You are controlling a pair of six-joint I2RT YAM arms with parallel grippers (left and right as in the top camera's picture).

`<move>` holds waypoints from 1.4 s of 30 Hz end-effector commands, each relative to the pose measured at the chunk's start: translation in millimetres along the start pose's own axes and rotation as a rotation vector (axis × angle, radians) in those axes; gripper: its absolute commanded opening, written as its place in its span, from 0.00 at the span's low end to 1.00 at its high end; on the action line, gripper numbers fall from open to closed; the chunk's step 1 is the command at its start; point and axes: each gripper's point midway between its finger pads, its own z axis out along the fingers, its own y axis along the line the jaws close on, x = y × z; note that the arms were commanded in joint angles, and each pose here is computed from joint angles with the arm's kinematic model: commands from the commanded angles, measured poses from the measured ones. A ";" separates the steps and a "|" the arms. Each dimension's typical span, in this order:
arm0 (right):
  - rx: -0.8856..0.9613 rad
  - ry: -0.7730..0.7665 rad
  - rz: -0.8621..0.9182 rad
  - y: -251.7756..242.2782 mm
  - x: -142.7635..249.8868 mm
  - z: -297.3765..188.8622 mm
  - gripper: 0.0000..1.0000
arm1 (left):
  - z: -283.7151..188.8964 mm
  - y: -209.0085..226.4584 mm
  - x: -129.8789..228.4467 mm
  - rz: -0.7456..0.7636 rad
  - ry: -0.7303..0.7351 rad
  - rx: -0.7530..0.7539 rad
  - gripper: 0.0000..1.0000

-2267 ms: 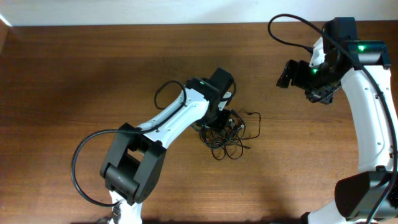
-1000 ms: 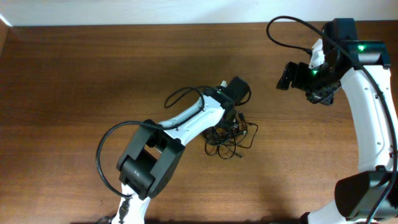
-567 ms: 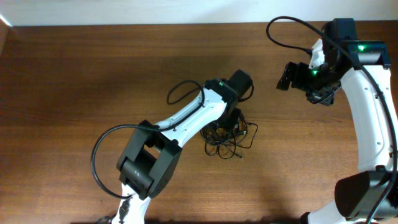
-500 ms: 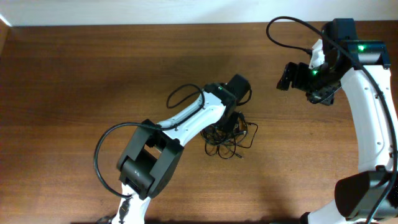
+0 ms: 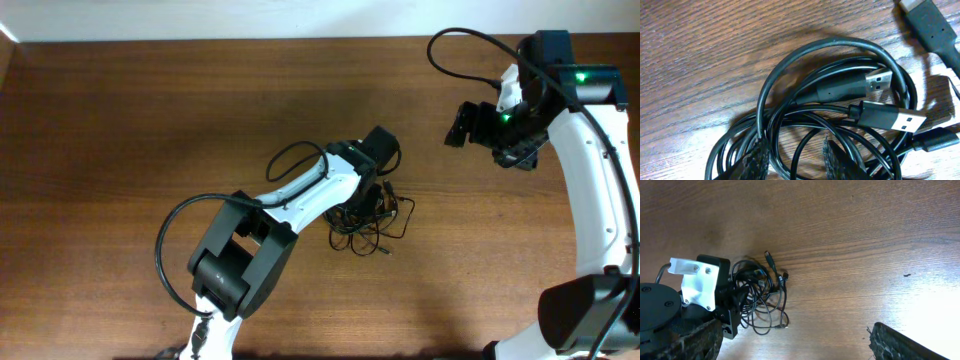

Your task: Untangle cables

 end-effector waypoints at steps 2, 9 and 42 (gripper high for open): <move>0.011 0.007 -0.013 -2.6 -1.0 3.6 0.95 | 8.8 8.8 8.1 -0.026 0.028 -0.031 0.37; 0.012 0.007 -0.013 -2.7 -1.1 3.6 0.95 | 8.3 13.7 15.3 -0.022 0.055 -0.057 0.42; -0.201 0.021 -0.133 64.3 8.4 7.0 0.95 | -180.2 -9.3 -83.9 0.060 -0.336 0.538 0.00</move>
